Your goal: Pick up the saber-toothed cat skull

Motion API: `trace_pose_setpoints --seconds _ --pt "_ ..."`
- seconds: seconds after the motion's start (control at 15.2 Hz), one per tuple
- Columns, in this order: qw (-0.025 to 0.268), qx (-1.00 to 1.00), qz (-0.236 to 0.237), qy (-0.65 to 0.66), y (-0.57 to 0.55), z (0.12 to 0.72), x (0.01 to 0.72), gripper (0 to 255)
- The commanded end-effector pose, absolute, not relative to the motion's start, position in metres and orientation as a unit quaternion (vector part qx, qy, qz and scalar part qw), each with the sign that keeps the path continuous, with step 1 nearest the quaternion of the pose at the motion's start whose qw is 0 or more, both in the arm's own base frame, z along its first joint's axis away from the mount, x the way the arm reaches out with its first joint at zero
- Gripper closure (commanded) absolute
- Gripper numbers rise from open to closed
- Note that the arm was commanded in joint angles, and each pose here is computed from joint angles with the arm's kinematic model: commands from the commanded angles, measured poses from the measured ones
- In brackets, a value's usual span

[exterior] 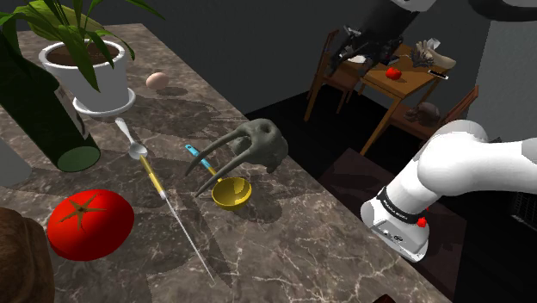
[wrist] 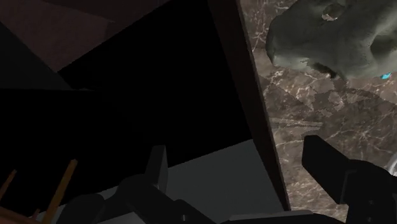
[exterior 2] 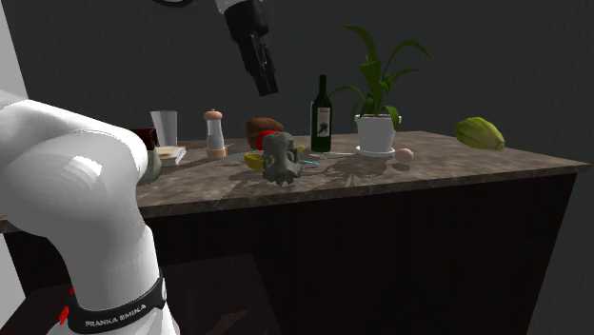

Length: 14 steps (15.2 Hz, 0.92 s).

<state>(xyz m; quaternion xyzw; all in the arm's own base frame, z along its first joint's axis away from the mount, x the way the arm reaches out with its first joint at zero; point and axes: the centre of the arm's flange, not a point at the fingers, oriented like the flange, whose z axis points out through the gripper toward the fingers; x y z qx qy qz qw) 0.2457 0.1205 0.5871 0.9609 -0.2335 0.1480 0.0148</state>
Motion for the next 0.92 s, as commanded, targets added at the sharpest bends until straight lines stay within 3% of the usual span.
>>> trace_pose_setpoints --seconds 0.0,0.86 --pt "0.026 0.949 0.159 -0.272 0.15 0.575 0.237 0" --pt "0.098 0.841 0.223 -0.482 0.344 0.499 0.253 0"
